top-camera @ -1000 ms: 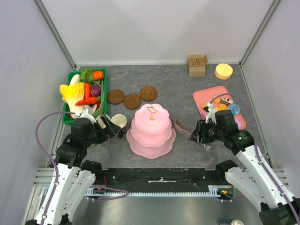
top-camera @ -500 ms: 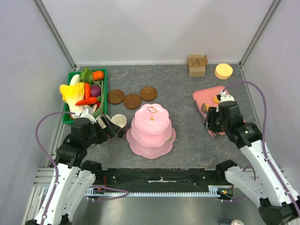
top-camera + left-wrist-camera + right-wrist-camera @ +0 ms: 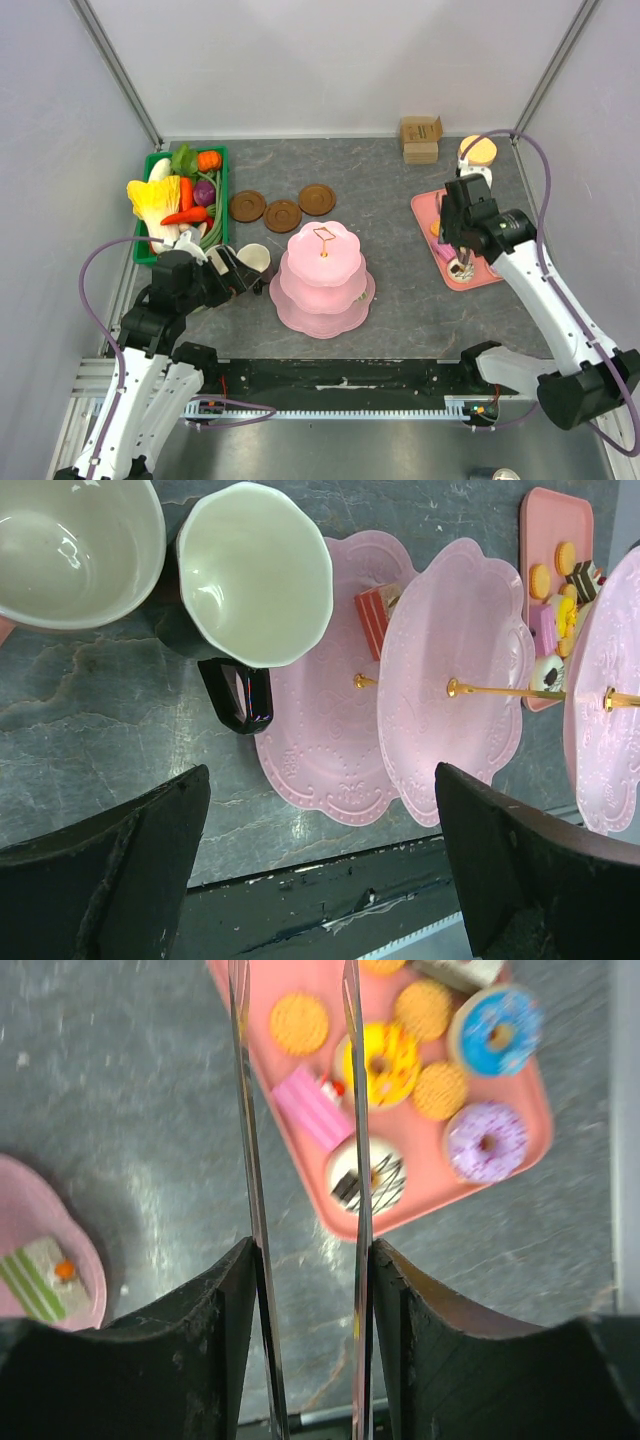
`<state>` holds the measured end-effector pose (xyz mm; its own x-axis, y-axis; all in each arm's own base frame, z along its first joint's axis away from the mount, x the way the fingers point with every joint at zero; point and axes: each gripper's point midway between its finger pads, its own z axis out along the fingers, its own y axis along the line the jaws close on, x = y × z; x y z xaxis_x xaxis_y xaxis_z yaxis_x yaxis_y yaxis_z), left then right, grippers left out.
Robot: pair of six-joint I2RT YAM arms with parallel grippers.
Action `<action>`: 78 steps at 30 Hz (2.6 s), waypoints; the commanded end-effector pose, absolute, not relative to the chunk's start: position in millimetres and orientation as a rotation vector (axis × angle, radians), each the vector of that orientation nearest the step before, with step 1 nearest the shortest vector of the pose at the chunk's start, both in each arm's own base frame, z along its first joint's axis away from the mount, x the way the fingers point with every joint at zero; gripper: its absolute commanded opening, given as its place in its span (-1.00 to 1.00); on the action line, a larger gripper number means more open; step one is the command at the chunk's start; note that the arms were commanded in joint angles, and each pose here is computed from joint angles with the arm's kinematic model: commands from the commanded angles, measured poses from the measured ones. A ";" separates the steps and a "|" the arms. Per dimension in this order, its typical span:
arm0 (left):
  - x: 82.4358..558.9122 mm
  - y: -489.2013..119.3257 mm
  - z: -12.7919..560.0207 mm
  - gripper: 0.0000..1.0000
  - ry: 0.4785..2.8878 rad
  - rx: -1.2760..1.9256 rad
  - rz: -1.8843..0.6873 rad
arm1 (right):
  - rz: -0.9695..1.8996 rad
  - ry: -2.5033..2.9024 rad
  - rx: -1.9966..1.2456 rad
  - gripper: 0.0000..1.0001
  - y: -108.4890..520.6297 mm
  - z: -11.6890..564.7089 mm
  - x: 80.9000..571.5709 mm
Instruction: Serve the afternoon tea
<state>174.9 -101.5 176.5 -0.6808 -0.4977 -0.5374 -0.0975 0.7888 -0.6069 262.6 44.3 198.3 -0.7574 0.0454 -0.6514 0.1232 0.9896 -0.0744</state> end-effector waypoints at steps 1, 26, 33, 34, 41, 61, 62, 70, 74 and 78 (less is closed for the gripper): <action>179.2 -106.2 183.9 0.99 2.214 -0.362 -0.737 | -0.385 2.309 0.229 0.08 5.2 232.2 290.1; 177.2 -110.3 188.0 0.99 2.194 -0.333 -0.771 | -0.253 2.316 0.764 0.08 -11.2 169.3 330.6; 175.8 -112.2 187.2 0.99 2.200 -0.322 -0.783 | -0.234 2.257 0.902 0.17 -17.5 153.1 330.2; 176.0 -111.7 188.0 0.99 2.197 -0.324 -0.781 | -0.226 2.238 0.919 0.18 -19.4 153.4 331.5; 175.7 -112.3 186.7 0.99 2.202 -0.326 -0.784 | -0.161 2.203 0.982 0.18 -21.1 150.4 340.6; 177.5 -110.7 185.5 0.99 2.204 -0.338 -0.772 | -0.169 2.256 0.985 -0.17 -36.4 137.4 348.9; 177.5 -110.7 185.5 0.99 2.204 -0.338 -0.772 | -0.167 2.255 0.979 -0.22 -36.2 138.5 348.6; 178.1 -110.2 184.8 0.99 2.206 -0.344 -0.767 | -0.145 2.239 0.939 -0.48 -35.0 149.9 337.3; 178.6 -110.0 183.9 0.99 2.210 -0.346 -0.764 | -0.097 2.238 0.898 -0.52 -29.4 160.7 330.8; 178.4 -110.4 182.9 0.99 2.217 -0.345 -0.765 | 0.035 2.228 0.750 -0.53 -11.9 188.1 322.1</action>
